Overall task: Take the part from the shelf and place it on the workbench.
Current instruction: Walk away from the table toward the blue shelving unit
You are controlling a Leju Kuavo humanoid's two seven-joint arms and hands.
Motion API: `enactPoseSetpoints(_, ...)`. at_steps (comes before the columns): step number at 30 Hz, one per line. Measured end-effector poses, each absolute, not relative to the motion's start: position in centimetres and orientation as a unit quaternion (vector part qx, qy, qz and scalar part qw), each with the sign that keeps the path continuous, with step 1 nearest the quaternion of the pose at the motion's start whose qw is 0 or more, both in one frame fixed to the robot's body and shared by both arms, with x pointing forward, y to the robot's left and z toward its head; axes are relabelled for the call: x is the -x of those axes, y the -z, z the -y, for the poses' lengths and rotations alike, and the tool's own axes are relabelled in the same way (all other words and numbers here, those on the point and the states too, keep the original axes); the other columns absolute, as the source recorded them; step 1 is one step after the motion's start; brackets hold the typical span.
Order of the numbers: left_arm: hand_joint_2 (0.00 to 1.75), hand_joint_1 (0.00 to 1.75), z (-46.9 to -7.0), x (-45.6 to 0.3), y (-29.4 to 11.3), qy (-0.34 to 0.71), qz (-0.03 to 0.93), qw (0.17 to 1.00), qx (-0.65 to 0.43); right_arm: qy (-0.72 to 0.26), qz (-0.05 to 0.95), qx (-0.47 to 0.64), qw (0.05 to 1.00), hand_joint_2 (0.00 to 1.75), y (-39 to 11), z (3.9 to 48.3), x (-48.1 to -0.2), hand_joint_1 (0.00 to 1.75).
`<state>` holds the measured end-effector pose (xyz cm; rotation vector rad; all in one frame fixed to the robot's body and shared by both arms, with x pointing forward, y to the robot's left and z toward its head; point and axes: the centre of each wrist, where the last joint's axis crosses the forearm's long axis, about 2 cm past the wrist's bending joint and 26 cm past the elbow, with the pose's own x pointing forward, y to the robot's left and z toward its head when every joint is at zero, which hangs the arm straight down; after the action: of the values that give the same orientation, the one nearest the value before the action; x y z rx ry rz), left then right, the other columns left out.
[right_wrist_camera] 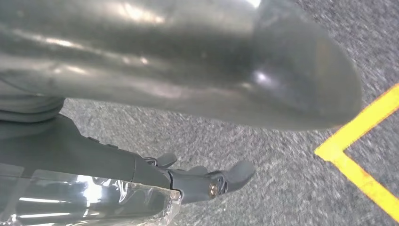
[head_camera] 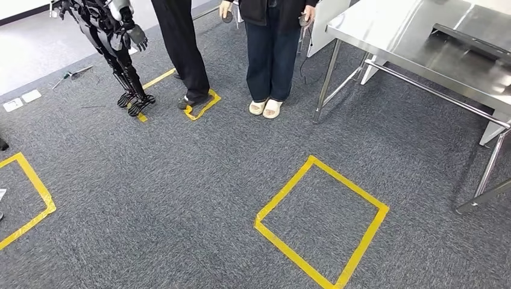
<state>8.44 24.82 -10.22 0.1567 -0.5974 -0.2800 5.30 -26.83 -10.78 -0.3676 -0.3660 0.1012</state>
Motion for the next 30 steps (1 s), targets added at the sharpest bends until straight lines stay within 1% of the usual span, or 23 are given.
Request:
enactPoseSetpoints(29, 0.00, 0.00, -24.62, -8.55, 10.18, 0.140, 0.283, 0.946, -0.079, -0.060, 0.163, 0.175, 0.969, 0.00, 10.75, 26.71, -5.54, 0.00)
enactPoseSetpoints(30, 0.44, 0.00, -24.62, -8.56, 10.18, 0.141, 0.282, 0.946, -0.079, -0.060, 0.163, 0.174, 0.969, 0.00, 10.74, 26.69, -5.60, 0.00)
